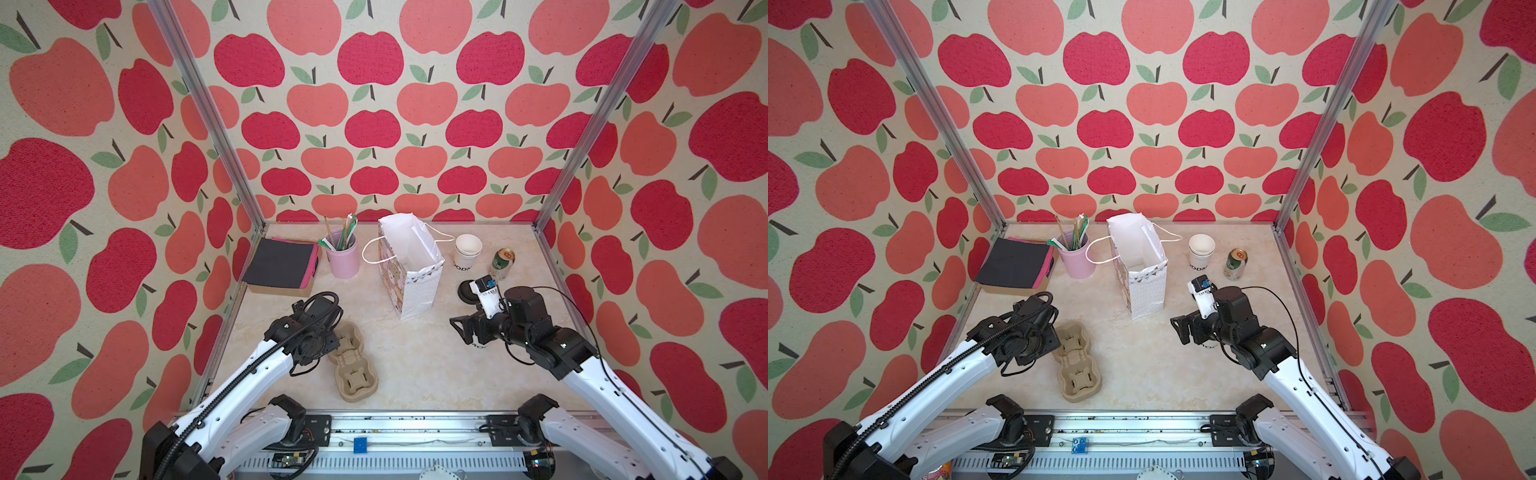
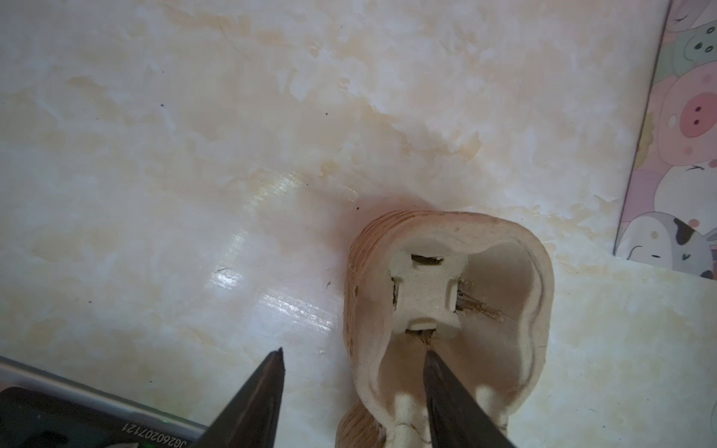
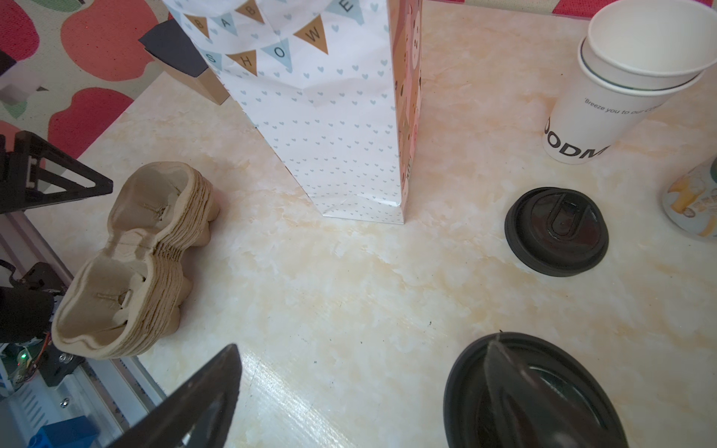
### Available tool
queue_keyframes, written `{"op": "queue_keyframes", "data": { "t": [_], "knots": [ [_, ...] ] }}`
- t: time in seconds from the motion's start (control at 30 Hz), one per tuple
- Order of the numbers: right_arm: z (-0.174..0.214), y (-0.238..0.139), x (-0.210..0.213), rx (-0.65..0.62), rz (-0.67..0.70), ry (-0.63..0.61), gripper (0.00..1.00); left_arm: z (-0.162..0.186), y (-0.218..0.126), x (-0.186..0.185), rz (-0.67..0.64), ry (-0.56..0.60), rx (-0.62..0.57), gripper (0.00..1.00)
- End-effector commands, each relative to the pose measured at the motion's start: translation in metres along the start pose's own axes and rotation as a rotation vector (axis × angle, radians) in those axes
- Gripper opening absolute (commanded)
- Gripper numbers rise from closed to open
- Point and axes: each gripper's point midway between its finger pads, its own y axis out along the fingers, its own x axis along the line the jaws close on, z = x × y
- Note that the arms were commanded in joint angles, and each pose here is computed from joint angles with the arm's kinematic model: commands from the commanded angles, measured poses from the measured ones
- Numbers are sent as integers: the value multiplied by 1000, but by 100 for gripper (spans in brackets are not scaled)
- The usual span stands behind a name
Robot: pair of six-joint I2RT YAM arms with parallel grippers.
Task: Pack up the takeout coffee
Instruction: 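Slide the cup carrier with the left gripper toward the right gripper's cup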
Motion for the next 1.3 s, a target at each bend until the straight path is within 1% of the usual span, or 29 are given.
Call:
{"op": "queue_keyframes", "data": {
  "t": [0.0,0.2,0.27,0.43,0.67,0.97,1.13,1.27],
  "knots": [
    [-4,-3,2,-19,-13,-7,99,6,13,1,-26,-14,35,56],
    [-3,-4,1,-14,-6,-13,99,13,26,0,-33,-16,68,49],
    [-3,-3,0,-13,-3,-14,99,17,34,1,-55,-17,89,46],
    [-1,0,0,-3,-4,-11,99,21,44,-6,-39,-24,113,37],
    [-1,0,-1,0,3,-12,99,27,52,-19,-29,-29,129,21],
    [-1,-2,-3,2,12,-17,99,38,52,-57,19,-58,132,10],
    [-1,-7,-6,-8,37,-22,99,53,49,-87,47,-77,133,8],
    [-4,-14,-12,-30,77,-26,99,66,46,-115,72,-68,135,8]
  ]
}}
